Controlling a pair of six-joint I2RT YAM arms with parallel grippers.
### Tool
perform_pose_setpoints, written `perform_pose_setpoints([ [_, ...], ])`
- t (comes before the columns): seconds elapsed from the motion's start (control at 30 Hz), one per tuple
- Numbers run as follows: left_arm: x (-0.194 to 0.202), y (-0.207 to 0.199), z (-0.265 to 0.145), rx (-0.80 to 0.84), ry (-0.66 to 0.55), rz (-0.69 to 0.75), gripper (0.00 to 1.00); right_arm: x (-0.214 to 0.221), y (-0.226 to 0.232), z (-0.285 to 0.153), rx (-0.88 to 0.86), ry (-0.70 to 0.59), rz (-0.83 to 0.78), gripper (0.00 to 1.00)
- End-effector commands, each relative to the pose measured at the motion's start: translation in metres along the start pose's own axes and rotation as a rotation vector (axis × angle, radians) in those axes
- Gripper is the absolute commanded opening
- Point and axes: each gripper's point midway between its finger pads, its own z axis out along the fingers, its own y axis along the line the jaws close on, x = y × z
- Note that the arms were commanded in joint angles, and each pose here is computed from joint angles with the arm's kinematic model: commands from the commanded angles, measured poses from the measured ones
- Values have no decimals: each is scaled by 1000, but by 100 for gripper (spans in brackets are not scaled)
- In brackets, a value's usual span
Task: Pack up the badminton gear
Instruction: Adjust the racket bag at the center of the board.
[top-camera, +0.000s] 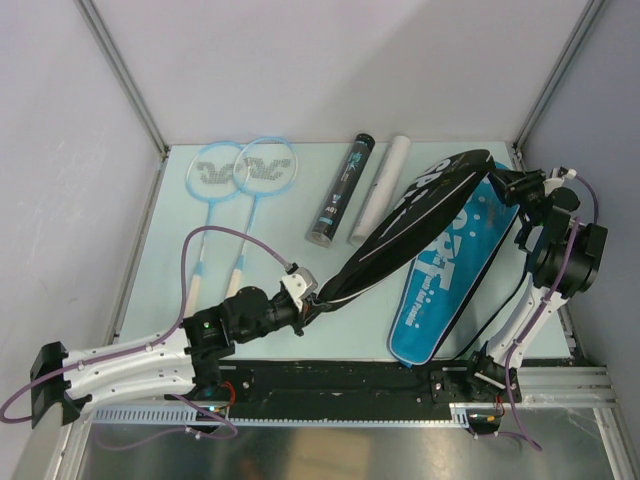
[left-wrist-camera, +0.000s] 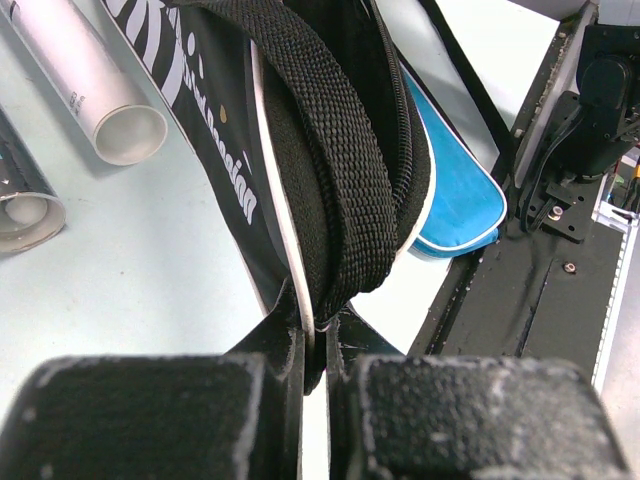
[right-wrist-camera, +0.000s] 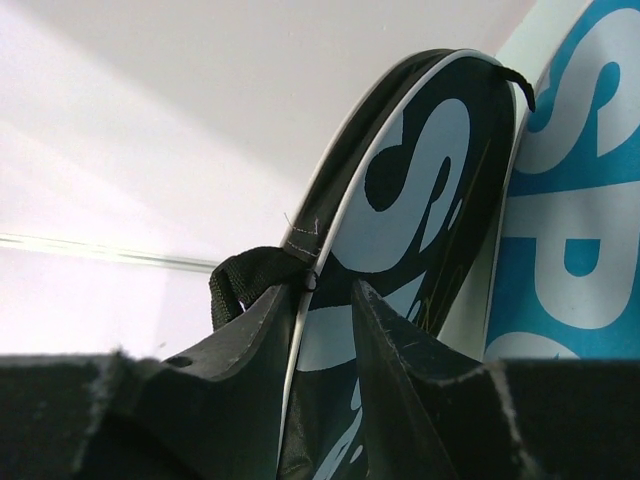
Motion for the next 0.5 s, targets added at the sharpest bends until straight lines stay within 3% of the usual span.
perform_pose_setpoints([
  [0.0,-33,-7,-2,31,-103,-45,0,-3,12,0,-68,-16,-27,37],
  [0.1,-33,-7,-1,29,-101,-45,0,-4,13,0,-71,-16,-30,37],
  [0.23,-32,-6,-1,27,-98,-45,0,-5,13,-1,-68,-18,-32,24],
  [0.47,-31,-6,0,25,-95,-43,0,-8,8,-2,-44,-28,-35,23],
])
